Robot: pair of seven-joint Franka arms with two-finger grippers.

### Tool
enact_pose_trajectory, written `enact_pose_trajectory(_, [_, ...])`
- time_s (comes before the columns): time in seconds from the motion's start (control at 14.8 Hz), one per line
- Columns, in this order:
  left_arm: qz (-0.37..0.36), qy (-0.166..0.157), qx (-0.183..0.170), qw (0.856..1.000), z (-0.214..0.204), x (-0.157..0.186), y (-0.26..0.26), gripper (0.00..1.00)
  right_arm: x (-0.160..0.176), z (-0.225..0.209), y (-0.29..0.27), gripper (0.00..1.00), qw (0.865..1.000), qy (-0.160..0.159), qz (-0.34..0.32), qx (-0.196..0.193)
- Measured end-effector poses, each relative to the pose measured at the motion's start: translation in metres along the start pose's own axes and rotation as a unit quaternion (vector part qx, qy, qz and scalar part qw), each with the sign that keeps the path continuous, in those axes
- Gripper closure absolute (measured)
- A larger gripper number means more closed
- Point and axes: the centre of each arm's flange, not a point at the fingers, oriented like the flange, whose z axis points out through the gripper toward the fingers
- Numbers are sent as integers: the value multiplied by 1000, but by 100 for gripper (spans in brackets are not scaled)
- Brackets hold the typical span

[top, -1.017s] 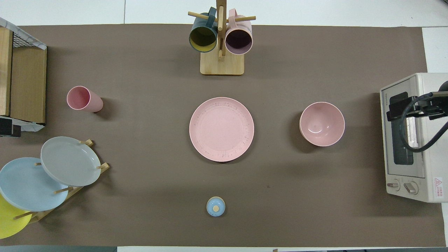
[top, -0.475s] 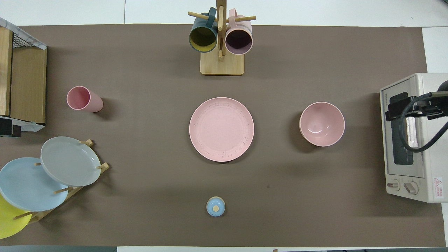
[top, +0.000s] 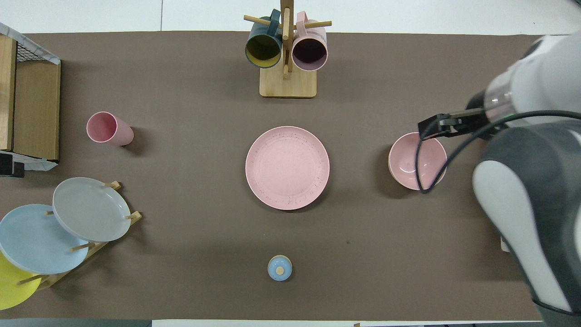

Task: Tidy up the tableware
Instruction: 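Reach the right gripper down and grasp the rim of the pink bowl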

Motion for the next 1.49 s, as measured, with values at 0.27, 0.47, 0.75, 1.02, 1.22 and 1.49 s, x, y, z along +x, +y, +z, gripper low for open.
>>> enact_pose_trajectory(0.27, [-16, 6, 0, 1000, -4, -3, -17, 0, 30, 89, -51, 0, 1000, 15, -1, 2])
enact_pose_trajectory(0.47, [-18, 9, 0, 1000, -1, -2, -20, 0, 24, 144, -50, 0, 1000, 11, -1, 0])
enact_pose_trajectory(0.75, [-18, 7, 0, 1000, 15, 6, -20, 0, 13, 176, -32, 0, 1000, -9, 11, -6])
enact_pose_trajectory(1.02, [-17, -8, 1, 1000, 45, 28, -19, 0, 6, 190, -13, 2, 999, -22, 26, -9])
enact_pose_trajectory(1.22, [-16, -15, 2, 1000, 64, 43, -16, 0, 2, 201, -13, 12, 999, -18, 27, -8])
enact_pose_trajectory(1.49, [-14, -18, 1, 1000, 79, 55, -14, 0, -2, 219, -15, 16, 999, -26, 28, -10])
